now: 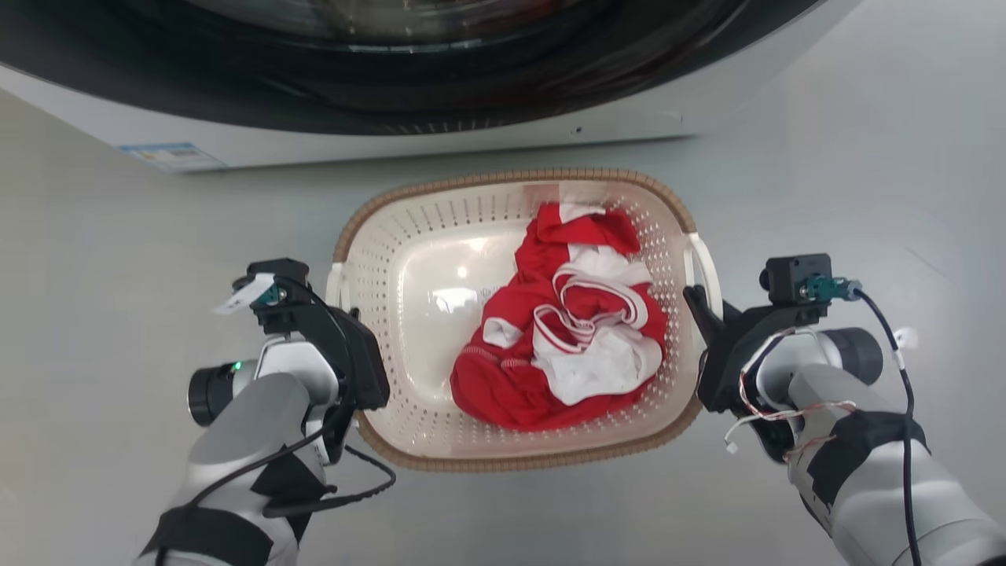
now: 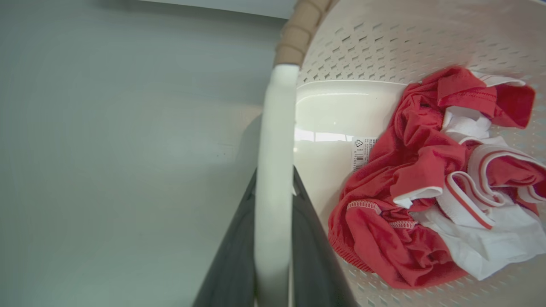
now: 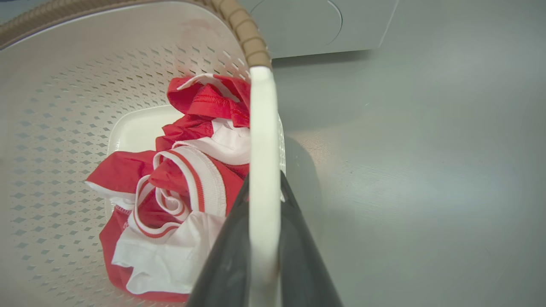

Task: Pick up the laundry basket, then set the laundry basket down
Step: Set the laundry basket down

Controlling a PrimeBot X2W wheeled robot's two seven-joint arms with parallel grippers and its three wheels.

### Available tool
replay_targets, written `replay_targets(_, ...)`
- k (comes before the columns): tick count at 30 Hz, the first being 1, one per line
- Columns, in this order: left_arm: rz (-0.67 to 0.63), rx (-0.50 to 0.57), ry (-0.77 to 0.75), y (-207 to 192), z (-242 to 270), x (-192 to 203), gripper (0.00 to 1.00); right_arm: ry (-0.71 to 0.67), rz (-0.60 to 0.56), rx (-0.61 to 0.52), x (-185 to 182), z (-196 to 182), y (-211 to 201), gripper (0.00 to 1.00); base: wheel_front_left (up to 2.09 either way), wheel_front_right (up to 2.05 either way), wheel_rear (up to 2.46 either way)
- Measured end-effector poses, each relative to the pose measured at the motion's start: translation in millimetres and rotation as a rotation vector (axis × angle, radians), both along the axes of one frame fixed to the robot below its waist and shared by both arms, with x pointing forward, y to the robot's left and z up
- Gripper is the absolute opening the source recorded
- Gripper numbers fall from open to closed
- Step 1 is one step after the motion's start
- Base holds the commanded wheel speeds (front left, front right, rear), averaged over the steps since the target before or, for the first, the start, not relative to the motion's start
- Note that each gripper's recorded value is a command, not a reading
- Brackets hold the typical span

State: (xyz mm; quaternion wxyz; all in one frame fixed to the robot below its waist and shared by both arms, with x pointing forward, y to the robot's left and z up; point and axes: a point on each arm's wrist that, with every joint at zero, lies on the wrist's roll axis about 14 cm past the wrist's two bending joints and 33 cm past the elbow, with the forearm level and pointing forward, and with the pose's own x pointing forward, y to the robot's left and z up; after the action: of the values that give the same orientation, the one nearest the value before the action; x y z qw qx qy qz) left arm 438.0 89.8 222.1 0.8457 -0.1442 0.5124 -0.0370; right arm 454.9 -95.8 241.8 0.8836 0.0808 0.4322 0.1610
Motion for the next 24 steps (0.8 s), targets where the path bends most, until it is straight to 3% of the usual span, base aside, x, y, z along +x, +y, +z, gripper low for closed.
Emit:
replay_targets(8,0.001,0.003,0.010,-1,-28,14,0.00,0.013,-0.001,-0.001,12,-28,-1,0.00,0.00,0.00,0.00)
replay_targets(24,0.007,0.008,0.070,-1,-81,6,0.00,0.073,-0.024,-0.005,9,-83,-5,0.00,0.00,0.00,0.00)
